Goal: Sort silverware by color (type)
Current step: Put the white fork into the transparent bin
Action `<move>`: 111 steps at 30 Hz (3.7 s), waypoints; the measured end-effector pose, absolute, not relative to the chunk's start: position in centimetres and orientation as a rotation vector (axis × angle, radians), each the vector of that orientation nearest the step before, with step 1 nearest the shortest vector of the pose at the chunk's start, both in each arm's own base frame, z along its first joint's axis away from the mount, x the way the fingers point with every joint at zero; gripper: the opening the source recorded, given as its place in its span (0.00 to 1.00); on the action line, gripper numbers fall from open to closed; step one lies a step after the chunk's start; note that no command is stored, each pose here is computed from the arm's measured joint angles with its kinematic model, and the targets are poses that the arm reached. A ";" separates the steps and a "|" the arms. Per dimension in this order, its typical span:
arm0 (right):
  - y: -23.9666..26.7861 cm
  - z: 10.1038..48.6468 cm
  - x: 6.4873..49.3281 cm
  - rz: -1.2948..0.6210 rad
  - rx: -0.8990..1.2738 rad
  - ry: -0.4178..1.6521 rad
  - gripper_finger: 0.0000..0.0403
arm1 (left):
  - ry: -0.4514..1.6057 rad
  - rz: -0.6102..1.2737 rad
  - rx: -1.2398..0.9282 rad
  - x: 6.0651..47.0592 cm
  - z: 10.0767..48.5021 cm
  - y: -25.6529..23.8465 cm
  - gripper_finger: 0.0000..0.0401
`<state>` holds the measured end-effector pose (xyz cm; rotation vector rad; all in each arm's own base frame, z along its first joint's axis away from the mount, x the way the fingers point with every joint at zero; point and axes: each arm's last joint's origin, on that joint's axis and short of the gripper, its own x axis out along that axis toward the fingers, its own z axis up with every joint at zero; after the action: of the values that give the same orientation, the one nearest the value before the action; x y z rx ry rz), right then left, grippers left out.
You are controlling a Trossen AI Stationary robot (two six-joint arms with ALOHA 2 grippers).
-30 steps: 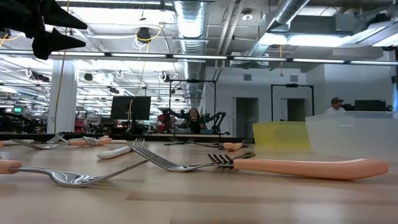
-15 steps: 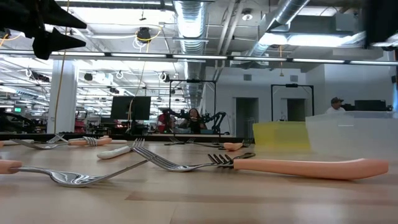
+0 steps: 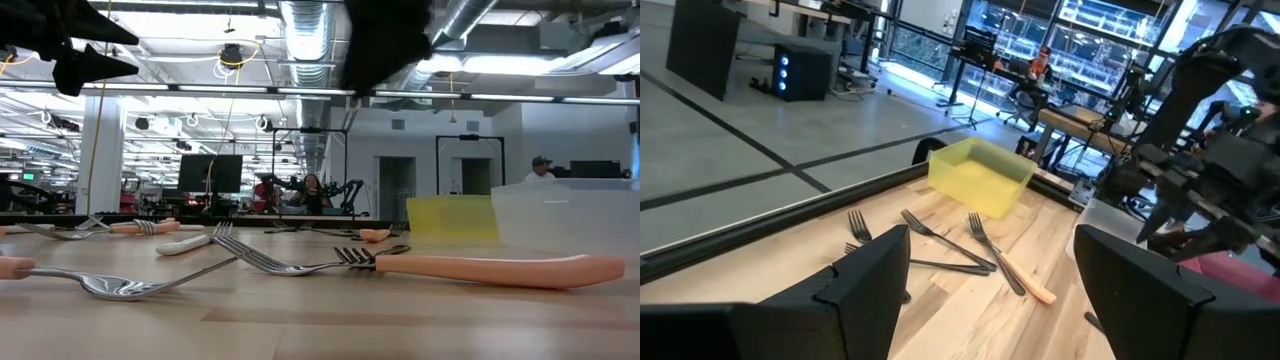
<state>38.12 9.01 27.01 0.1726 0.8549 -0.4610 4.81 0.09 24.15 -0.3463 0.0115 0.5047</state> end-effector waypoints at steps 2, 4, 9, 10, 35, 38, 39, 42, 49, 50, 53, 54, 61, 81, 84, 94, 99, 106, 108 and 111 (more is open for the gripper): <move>8.4 26.8 39.0 -0.451 0.166 0.814 0.45 | 0.012 0.504 -0.346 4.8 24.1 0.1 0.67; 7.7 26.5 40.3 -0.444 0.167 0.754 0.44 | 0.012 0.504 -0.346 4.8 24.1 0.1 0.67; 6.9 24.7 42.9 -0.430 0.155 0.664 0.43 | 0.012 0.505 -0.347 4.8 24.1 0.1 0.67; 6.7 24.3 43.1 -0.434 0.158 0.662 0.43 | 0.011 0.505 -0.347 4.8 24.1 0.1 0.67; 7.5 15.1 50.4 -0.551 0.197 0.718 0.43 | 0.029 0.525 -0.363 5.1 23.9 -0.1 0.67; 7.5 15.2 50.4 -0.577 0.208 0.712 0.43 | 0.033 0.521 -0.367 5.1 23.9 -0.1 0.67; 7.5 15.2 50.2 -0.595 0.204 0.717 0.43 | 0.031 0.520 -0.373 5.1 23.9 -0.1 0.67; 7.4 15.1 49.9 -0.624 0.207 0.743 0.43 | 0.029 0.521 -0.381 5.1 23.9 -0.1 0.67; 7.5 15.2 49.5 -0.626 0.196 0.771 0.43 | 0.059 0.537 -0.398 5.9 23.7 -0.5 0.66; 7.5 15.4 49.4 -0.621 0.181 0.785 0.43 | 0.074 0.545 -0.390 6.2 23.7 -0.6 0.65; 7.8 17.2 48.7 -0.583 0.127 0.805 0.43 | 0.130 0.549 -0.366 7.1 24.2 -1.0 0.63; 8.0 18.4 48.3 -0.565 0.104 0.807 0.43 | 0.160 0.543 -0.357 7.4 24.6 -1.1 0.63; 8.2 26.9 44.0 -0.480 -0.076 0.843 0.43 | 0.549 0.627 -0.217 9.4 26.3 -0.7 0.63; 5.8 39.5 34.3 -0.502 -0.080 0.708 0.43 | 1.158 0.695 -0.230 15.8 23.4 4.4 0.63; 6.0 39.3 34.1 -0.489 -0.106 0.745 0.43 | 1.308 0.497 -0.112 16.7 22.2 4.6 0.63; 6.8 39.0 33.5 -0.467 -0.134 0.786 0.43 | 1.559 0.215 0.101 19.0 18.5 6.0 0.63; 7.3 38.9 33.3 -0.454 -0.145 0.798 0.43 | 1.672 0.139 0.196 19.6 16.6 7.1 0.63; 7.4 38.8 33.2 -0.465 -0.122 0.808 0.43 | 1.665 0.072 0.280 20.2 15.6 8.4 0.63; 7.3 38.7 33.0 -0.466 -0.130 0.823 0.43 | 1.633 0.049 0.282 20.4 15.6 8.6 0.63; 7.3 38.6 32.8 -0.474 -0.131 0.844 0.43 | 1.612 0.001 0.262 20.4 15.6 8.8 0.63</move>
<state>32.83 7.29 38.58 -0.1307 0.8437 -0.4738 20.38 8.83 15.56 0.2617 1.6119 0.0008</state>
